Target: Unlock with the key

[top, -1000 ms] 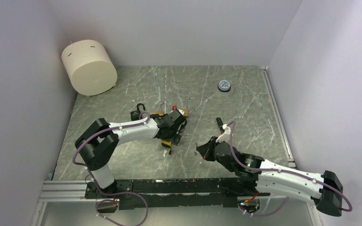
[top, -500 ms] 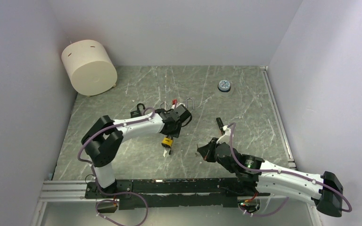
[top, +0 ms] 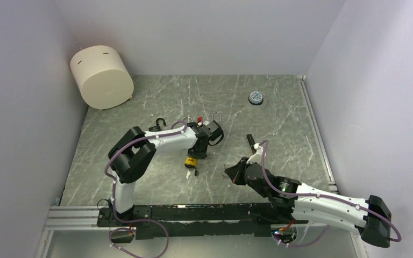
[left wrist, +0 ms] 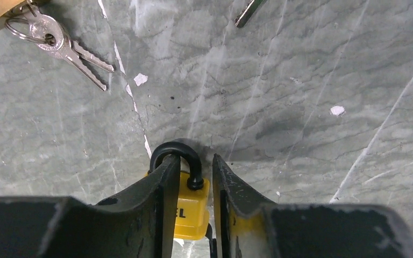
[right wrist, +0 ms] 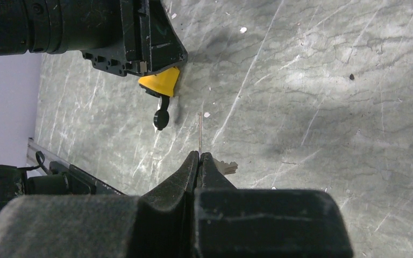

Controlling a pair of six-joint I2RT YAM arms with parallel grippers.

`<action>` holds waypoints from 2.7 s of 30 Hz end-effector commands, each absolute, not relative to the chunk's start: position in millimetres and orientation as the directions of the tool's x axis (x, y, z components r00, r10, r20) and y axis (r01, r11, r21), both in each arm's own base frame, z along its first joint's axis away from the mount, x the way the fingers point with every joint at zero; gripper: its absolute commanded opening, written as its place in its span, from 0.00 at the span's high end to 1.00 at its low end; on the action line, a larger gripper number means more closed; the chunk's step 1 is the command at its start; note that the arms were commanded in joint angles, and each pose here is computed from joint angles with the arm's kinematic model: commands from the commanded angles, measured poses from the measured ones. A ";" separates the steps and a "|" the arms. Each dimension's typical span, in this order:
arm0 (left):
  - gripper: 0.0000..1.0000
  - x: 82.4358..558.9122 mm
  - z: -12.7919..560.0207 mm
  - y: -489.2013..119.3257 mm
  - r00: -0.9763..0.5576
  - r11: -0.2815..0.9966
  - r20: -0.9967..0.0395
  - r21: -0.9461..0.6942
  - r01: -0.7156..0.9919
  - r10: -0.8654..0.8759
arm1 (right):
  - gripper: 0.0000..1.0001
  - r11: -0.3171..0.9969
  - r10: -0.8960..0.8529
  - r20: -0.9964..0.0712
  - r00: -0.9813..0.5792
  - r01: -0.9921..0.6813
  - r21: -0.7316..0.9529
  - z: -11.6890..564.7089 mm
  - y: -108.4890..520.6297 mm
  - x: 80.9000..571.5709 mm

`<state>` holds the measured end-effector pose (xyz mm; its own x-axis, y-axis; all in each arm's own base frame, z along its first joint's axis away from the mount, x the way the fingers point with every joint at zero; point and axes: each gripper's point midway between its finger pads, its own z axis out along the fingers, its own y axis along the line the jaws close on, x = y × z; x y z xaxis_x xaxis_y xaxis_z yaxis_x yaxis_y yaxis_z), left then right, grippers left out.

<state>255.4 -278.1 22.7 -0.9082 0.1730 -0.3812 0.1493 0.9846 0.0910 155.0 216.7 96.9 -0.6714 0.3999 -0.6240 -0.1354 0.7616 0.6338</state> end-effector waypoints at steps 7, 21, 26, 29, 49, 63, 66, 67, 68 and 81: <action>0.77 251.4 10.4 -275.4 -0.932 0.988 -0.342 0.131 0.083 0.123 | 1.00 0.740 0.427 -0.631 -0.647 -0.150 0.655 109.7 220.0 160.0; 0.74 245.4 19.0 -276.4 -0.936 0.993 -0.337 0.093 0.073 0.100 | 1.00 0.740 0.434 -0.635 -0.639 -0.148 0.656 116.0 219.2 161.5; 0.86 240.8 7.3 -274.7 -0.944 0.993 -0.315 0.094 0.067 0.094 | 1.00 0.739 0.434 -0.630 -0.644 -0.146 0.658 115.0 220.8 161.2; 0.97 242.6 13.6 -278.6 -0.938 0.994 -0.331 0.068 0.082 0.101 | 1.00 0.738 0.435 -0.630 -0.644 -0.145 0.659 116.4 220.3 161.1; 0.97 183.3 152.3 -385.7 -0.926 0.632 -0.358 -0.693 0.348 0.117 | 1.00 0.872 0.424 -0.674 -0.604 0.072 0.484 102.9 169.5 171.2; 0.97 174.8 121.1 -431.0 -0.982 0.470 -0.168 -0.862 0.190 0.089 | 1.00 0.935 0.340 -0.687 -0.642 0.150 0.323 72.0 148.6 172.3; 0.97 171.9 109.5 -435.2 -0.989 0.443 -0.116 -0.885 0.145 0.092 | 1.00 0.934 0.342 -0.680 -0.649 0.154 0.322 67.5 149.4 171.7; 0.98 171.3 103.1 -435.9 -0.991 0.442 -0.096 -0.888 0.128 0.094 | 1.00 0.934 0.341 -0.679 -0.651 0.154 0.322 66.6 149.8 171.6; 0.97 170.4 100.8 -436.9 -0.992 0.433 -0.084 -0.893 0.119 0.098 | 1.00 0.935 0.338 -0.678 -0.652 0.153 0.319 65.6 149.9 171.4; 0.97 183.0 77.2 -411.7 -0.998 0.398 0.023 -0.918 0.004 0.063 | 1.00 0.931 0.337 -0.658 -0.674 0.136 0.338 59.0 155.7 169.8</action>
<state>177.9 -415.5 67.9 -0.9982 0.0593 -0.0006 0.0291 0.4816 -0.8759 167.0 150.8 58.0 -0.6793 0.3233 -0.6588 0.1427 0.9388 0.3136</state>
